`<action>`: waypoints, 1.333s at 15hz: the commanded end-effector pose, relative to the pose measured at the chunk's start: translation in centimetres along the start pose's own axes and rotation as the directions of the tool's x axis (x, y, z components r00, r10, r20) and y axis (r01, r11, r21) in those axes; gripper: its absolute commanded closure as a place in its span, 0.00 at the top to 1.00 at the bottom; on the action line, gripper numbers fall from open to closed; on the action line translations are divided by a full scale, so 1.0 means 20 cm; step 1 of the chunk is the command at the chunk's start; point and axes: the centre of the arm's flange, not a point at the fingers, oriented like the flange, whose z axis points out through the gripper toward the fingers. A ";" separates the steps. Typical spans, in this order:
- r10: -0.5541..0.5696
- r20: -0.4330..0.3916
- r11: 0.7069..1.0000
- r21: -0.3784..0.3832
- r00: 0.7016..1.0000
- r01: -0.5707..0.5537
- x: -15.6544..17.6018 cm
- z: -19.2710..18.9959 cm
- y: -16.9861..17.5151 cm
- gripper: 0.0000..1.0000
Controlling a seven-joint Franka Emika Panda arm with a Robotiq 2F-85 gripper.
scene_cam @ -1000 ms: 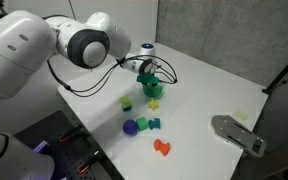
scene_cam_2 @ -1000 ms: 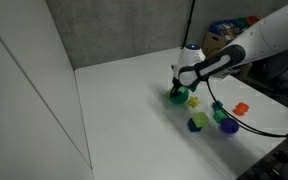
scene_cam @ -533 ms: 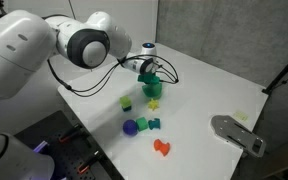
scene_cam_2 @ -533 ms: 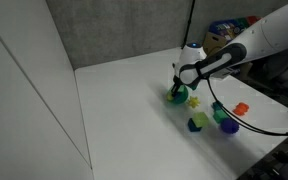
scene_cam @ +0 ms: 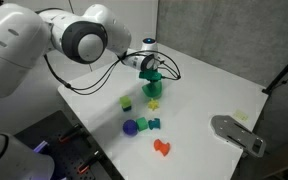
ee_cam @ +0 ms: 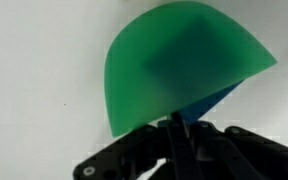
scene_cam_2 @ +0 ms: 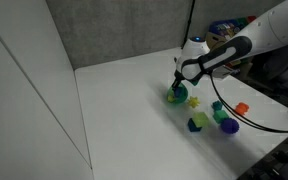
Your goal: Remove the blue block from the bowl
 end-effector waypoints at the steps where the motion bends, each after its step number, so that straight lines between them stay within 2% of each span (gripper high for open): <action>1: 0.039 -0.026 0.999 -0.013 0.999 -0.039 -0.07 -0.18 0.00 0.04; 8: 0.129 -0.098 0.991 -0.016 0.987 -0.131 -0.05 -0.41 0.05 0.04; 12: 0.226 -0.149 0.974 0.027 0.963 -0.225 -0.07 -0.52 0.08 0.04; 16: 0.345 -0.214 0.936 0.147 0.914 -0.319 -0.10 -0.57 0.07 0.04; 17: 0.380 -0.248 0.923 0.156 0.891 -0.351 -0.12 -0.58 0.06 0.04; 20: 0.426 -0.320 0.904 0.173 0.846 -0.390 -0.17 -0.58 0.02 0.04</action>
